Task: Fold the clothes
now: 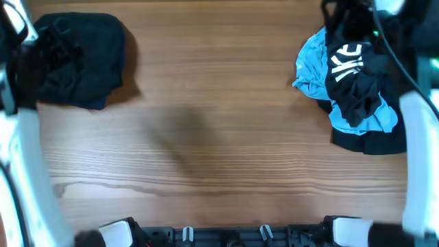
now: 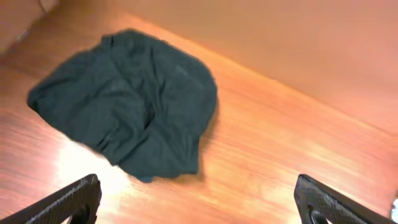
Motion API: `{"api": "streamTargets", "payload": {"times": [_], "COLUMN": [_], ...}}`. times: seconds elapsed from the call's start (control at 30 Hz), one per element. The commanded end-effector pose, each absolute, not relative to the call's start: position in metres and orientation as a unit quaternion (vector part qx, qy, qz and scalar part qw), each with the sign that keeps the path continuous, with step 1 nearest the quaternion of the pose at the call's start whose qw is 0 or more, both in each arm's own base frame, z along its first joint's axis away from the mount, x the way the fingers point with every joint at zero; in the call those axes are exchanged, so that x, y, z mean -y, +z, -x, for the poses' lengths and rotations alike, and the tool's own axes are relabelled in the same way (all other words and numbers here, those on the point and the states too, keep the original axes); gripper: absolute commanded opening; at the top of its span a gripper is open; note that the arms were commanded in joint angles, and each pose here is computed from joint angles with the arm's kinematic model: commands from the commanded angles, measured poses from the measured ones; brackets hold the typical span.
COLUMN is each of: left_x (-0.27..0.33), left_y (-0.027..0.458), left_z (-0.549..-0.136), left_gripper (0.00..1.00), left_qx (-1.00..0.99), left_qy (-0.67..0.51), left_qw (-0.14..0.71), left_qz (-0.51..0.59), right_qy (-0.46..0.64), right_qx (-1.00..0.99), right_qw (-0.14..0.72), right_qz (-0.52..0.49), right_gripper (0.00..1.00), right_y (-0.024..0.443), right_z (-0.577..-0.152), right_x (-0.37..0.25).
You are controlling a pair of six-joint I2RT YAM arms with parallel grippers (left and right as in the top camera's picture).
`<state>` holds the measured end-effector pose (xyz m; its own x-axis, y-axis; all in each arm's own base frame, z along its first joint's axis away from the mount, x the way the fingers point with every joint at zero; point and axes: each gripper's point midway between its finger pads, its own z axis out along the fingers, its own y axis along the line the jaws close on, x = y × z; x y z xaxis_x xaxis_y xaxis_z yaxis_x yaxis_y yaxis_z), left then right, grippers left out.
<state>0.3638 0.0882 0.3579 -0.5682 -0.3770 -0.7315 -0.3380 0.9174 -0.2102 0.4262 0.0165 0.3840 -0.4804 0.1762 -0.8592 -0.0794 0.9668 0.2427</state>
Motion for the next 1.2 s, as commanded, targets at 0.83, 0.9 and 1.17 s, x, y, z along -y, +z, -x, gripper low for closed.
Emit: {"api": "streamTargets", "payload": {"times": [0.83, 0.9, 1.17], "left_x": [-0.028, -0.028, -0.026], "left_y": [0.483, 0.478, 0.456], "left_z": [-0.161, -0.16, -0.153], "left_gripper": [1.0, 1.0, 1.0], "left_qx": [-0.77, -0.776, -0.803], "left_qy": [-0.016, -0.017, -0.019], "left_qw": [0.618, 0.61, 0.571], "left_qz": [0.156, 0.158, 0.166], "right_qy": [-0.034, -0.035, -0.046], "right_qx": [-0.694, -0.704, -0.786], "right_qw": [0.708, 0.697, 0.603], "right_qz": [-0.127, -0.127, -0.126], "right_gripper": [1.0, 1.0, 1.0], "right_y": [0.542, 0.535, 0.476], "right_z": [-0.214, -0.215, -0.222], "right_x": [0.041, 0.041, 0.042]}}
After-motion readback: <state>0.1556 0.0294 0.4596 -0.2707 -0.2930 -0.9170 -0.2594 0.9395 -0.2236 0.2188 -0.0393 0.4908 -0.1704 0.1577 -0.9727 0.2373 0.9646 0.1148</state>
